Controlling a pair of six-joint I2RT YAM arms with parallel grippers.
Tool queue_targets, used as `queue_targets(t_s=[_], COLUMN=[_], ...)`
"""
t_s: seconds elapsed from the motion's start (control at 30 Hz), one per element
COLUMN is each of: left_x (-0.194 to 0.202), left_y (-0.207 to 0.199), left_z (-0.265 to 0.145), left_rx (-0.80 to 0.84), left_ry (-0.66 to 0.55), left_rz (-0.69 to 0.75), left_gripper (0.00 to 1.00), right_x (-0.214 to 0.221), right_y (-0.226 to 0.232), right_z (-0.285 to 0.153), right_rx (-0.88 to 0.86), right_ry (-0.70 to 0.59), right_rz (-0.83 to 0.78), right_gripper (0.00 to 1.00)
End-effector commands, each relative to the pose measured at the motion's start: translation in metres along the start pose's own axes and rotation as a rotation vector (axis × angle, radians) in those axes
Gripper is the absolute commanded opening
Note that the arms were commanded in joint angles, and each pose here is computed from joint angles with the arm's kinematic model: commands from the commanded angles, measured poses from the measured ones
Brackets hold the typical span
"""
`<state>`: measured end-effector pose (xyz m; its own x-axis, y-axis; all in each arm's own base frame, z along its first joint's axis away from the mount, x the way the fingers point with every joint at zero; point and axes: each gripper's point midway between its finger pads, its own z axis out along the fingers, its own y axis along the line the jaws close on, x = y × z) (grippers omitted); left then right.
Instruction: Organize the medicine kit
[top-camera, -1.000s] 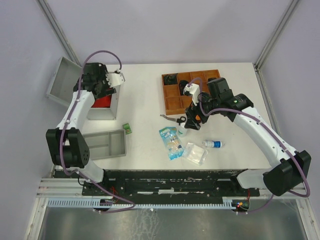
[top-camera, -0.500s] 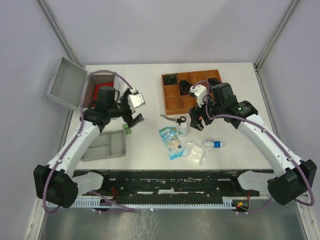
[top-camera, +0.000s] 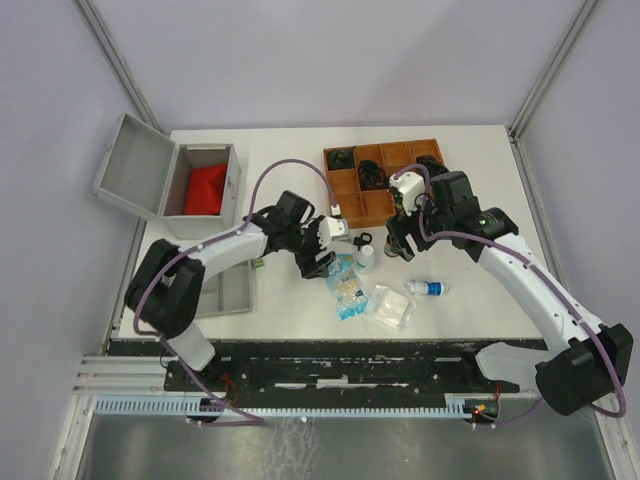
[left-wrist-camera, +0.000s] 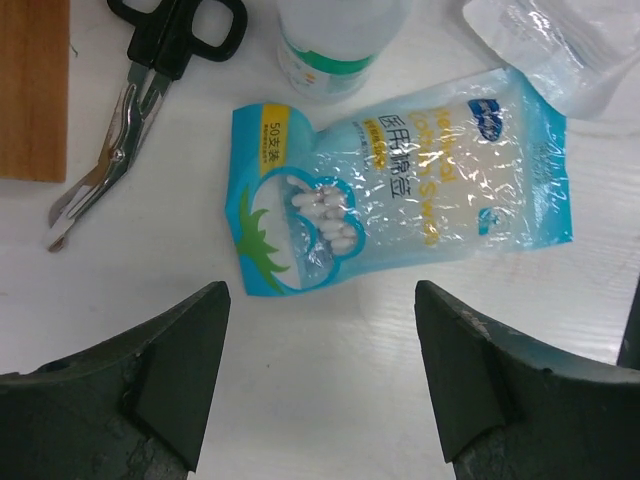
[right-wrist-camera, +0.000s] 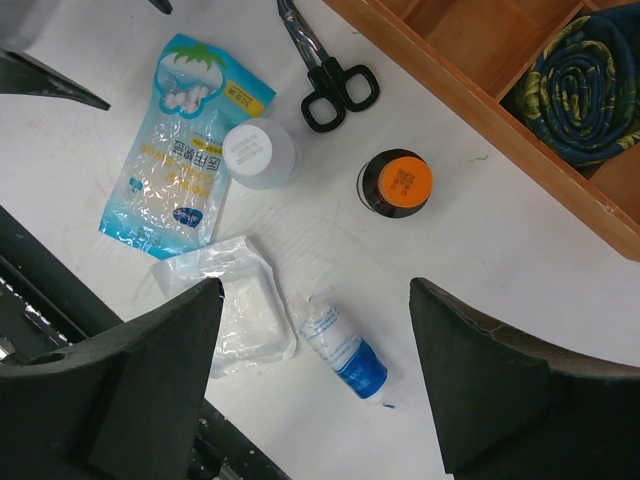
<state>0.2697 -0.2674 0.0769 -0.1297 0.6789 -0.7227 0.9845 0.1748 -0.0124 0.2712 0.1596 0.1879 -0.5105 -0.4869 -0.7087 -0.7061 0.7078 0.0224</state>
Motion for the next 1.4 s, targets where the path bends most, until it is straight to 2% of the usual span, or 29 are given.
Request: queue_targets(t_s=[0.0,0.2,0.4,0.57,1.03,1.3,1.37], left_x=[-0.016,0.0,0.024,0.029,0.022,0.004,-0.002], left_y=[0.021,0.035,0.02,0.016,0.015,0.025,0.029], left_z=[0.02,0.039,0.052,0.055,0.05,0.014,0.001], left_rx=[-0.022,-0.028,0.028,0.041,0.016,-0.043,-0.063], left_ry=[-0.006,0.073,0.127,0.157,0.133,0.16,0.166], left_rz=[-0.086,-0.108,-0.123,-0.134,-0.163,-0.085,-0.073], left_gripper=[0.81,0.81,0.73,0.66,0.26,0.05,0.03], right_x=[-0.013,-0.012,-0.012,-0.011,-0.009,-0.008,-0.008], right_y=[-0.007,-0.006,-0.008,-0.008,-0.01,-0.011,-0.01], right_z=[-0.007,-0.009,-0.011,-0.011,-0.01,-0.009,-0.009], right_rx=[0.035,0.026,0.026,0.025,0.027,0.026,0.023], right_ry=[-0.063,-0.07,-0.076,-0.074,-0.067,-0.064,-0.063], right_rz=[-0.011,-0.007,-0.006,-0.006,-0.002,-0.001,-0.003], right_gripper=[0.84,0.84,0.84,0.84,0.84,0.84,0.84])
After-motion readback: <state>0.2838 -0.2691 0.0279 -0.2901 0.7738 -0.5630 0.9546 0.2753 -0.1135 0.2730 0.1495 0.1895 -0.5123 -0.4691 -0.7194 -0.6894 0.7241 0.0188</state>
